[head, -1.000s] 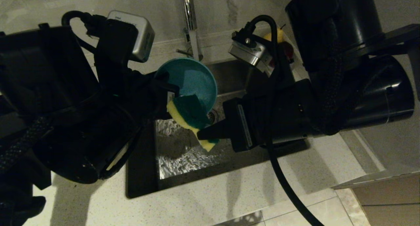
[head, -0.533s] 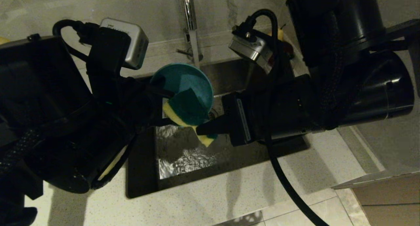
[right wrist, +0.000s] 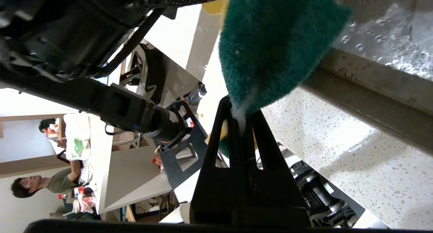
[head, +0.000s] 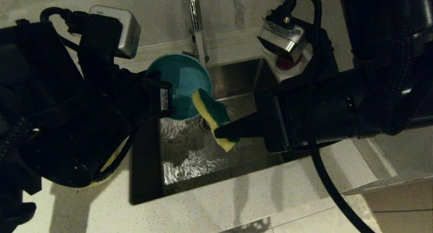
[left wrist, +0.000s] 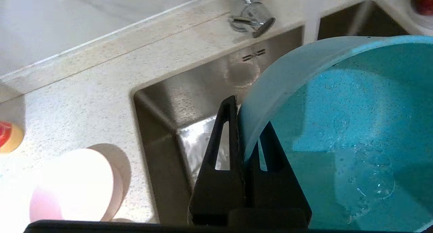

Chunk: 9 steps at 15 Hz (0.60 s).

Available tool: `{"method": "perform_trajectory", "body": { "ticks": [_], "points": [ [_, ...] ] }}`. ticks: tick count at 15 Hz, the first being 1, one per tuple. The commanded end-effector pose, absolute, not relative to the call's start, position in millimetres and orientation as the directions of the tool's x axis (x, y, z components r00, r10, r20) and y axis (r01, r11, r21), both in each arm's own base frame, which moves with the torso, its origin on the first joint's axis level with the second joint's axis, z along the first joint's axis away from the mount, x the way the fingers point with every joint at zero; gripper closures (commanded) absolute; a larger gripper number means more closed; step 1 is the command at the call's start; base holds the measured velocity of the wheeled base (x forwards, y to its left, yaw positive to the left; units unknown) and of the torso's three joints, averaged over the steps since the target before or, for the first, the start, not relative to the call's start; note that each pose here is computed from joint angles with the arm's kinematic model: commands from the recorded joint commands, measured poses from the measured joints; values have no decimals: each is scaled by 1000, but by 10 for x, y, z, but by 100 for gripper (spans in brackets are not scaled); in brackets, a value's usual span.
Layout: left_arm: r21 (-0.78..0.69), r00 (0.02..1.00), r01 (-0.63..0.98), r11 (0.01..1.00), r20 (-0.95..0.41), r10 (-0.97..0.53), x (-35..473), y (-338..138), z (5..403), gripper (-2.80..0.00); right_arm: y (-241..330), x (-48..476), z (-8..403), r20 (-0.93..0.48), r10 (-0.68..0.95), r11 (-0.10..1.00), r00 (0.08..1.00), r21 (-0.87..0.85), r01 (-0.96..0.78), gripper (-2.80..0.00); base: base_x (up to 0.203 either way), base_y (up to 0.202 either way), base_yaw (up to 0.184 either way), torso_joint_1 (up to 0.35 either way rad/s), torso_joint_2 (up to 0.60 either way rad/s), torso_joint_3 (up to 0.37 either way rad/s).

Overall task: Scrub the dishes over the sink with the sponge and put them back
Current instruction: Wipe the bowl

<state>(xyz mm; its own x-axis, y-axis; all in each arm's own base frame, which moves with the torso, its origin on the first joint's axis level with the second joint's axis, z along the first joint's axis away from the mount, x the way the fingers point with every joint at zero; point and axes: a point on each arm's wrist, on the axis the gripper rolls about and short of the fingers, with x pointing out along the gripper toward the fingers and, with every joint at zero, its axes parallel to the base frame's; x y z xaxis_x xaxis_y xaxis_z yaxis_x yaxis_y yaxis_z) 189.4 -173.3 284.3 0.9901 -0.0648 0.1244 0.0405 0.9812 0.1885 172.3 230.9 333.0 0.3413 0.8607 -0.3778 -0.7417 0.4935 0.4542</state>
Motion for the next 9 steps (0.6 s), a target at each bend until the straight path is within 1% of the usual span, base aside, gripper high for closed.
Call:
{"method": "perform_trajectory", "body": {
  "ticks": [1,9],
  "points": [
    [181,989,38,983,134,-63,1875,-1713,2869,0,2280,1699,3379,-362,866,487,344,454,-746,0,0,0,0,0,0,0],
    [201,987,72,977,127,-99,1818,-1766,2846,0,2482,1857,3393,-350,870,481,347,450,-753,0,0,0,0,0,0,0]
  ]
}}
